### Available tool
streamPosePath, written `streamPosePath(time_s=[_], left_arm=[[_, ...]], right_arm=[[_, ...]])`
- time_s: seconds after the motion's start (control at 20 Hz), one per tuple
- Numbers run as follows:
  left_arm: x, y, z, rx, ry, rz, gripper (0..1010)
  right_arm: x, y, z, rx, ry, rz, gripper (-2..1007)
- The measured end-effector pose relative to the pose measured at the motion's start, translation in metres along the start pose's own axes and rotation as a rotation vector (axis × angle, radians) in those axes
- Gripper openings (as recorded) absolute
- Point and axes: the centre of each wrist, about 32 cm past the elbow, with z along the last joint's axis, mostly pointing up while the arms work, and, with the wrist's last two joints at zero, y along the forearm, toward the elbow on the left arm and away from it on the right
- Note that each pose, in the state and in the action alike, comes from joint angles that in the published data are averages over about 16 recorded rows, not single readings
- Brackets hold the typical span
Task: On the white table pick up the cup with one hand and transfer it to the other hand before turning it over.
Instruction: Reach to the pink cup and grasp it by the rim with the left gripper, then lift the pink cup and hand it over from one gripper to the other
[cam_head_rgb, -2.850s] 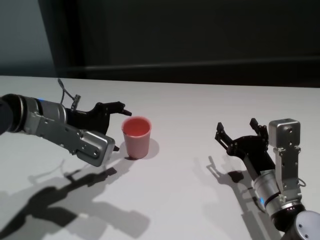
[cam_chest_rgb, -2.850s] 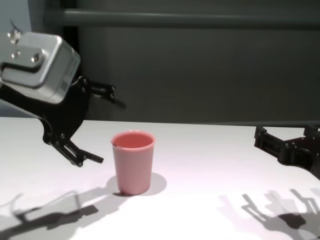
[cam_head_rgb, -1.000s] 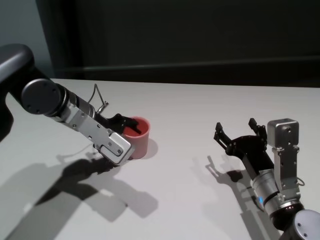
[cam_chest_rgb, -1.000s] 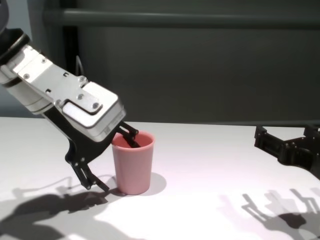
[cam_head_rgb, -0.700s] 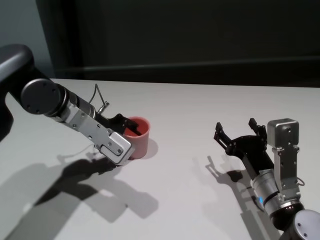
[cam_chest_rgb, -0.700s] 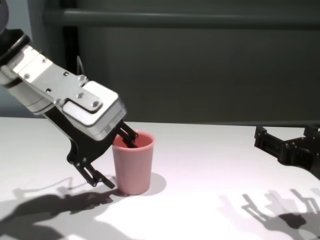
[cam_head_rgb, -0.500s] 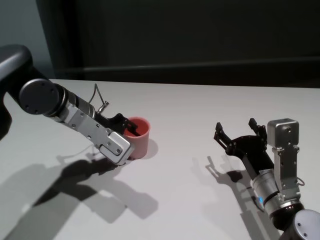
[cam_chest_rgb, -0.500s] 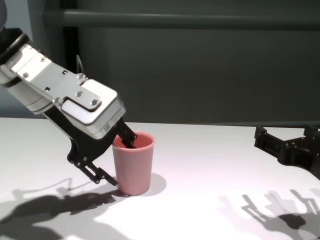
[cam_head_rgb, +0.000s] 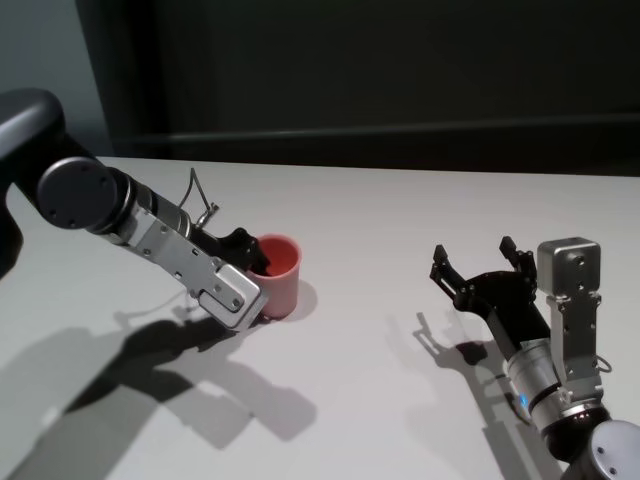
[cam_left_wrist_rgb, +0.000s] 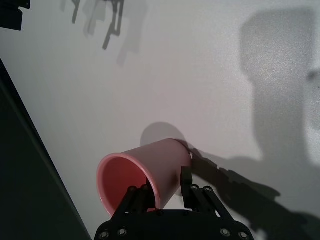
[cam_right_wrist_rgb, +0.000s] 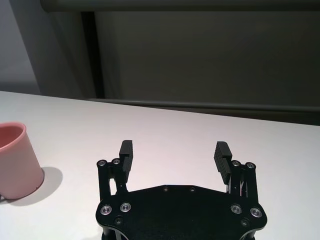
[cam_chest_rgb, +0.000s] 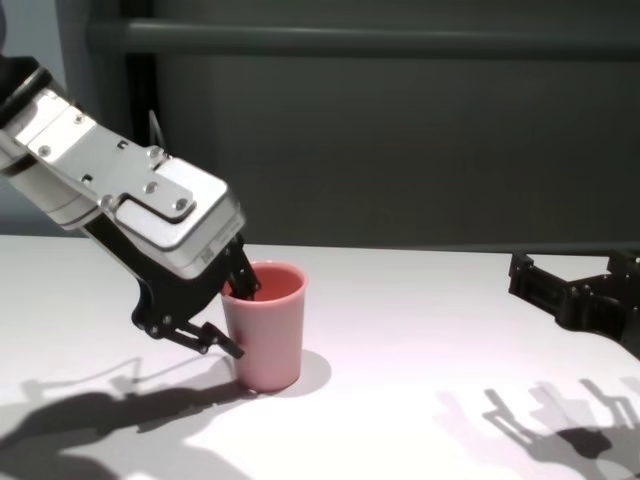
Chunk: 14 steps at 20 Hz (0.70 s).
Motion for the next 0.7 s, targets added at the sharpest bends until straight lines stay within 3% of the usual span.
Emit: streamPosePath(time_s=[0.4, 0.7], left_arm=[[-0.0064, 0.002, -0.0012, -0.020, 0.024, 0.023, 146], [-0.0149, 0.006, -0.0051, -0.062, 0.081, 0.079, 65]], right_arm=[[0.0000, 0.0000, 0.0000, 0.000, 0.000, 0.000, 1000], [0.0000, 0.0000, 0.0000, 0.000, 0.000, 0.000, 1000]])
